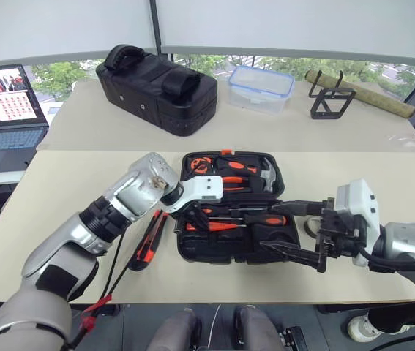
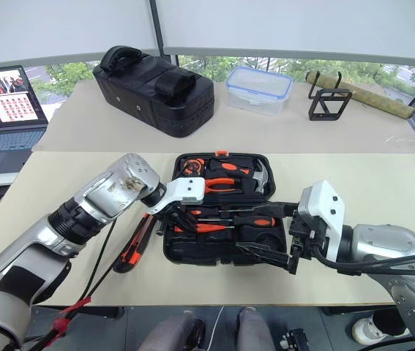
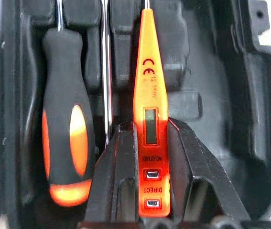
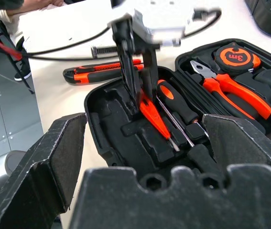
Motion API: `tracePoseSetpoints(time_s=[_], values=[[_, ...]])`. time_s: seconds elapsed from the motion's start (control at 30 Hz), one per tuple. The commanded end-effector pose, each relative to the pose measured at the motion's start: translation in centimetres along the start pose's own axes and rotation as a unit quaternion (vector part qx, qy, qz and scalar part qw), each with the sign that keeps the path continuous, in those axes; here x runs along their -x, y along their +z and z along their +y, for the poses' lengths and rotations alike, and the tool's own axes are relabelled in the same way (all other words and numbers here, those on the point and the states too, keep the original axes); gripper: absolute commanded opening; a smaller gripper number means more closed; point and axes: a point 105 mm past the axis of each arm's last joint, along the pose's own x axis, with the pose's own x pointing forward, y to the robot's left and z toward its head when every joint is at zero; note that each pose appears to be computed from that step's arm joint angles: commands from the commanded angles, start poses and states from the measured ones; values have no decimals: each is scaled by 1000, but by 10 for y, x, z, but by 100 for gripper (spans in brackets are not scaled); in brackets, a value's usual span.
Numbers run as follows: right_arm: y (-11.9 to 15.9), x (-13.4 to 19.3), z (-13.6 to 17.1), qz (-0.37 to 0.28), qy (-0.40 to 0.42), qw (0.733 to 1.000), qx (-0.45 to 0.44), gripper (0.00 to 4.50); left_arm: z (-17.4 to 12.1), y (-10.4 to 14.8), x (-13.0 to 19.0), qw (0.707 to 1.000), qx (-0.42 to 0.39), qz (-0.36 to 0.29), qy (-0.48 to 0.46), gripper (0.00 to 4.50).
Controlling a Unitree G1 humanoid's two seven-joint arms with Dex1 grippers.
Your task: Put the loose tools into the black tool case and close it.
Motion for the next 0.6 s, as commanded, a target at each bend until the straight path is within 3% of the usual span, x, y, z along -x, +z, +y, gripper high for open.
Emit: tracePoseSetpoints(time_s=[0.03, 0.13, 0.2, 0.37, 0.5, 0.6], values=[[9, 0, 1, -13, 0, 1000, 17, 450, 5, -8, -1, 999, 17, 29, 22, 40], [10, 0, 0, -14, -2, 1000, 17, 450, 7, -10, 2, 999, 17, 31, 29, 40], [10, -1, -1, -17, -3, 1000, 16, 450, 6, -10, 8, 999, 17, 26, 28, 141], [11, -1, -2, -21, -3, 1000, 13, 450, 0, -5, 33, 1000, 4, 9, 26, 299], [10, -2, -3, -23, -3, 1000, 10, 450, -4, 10, 49, 999, -4, -40, 20, 434], [10, -2, -5, -25, -4, 1000, 9, 450, -5, 23, 61, 994, 3, -106, 13, 434]])
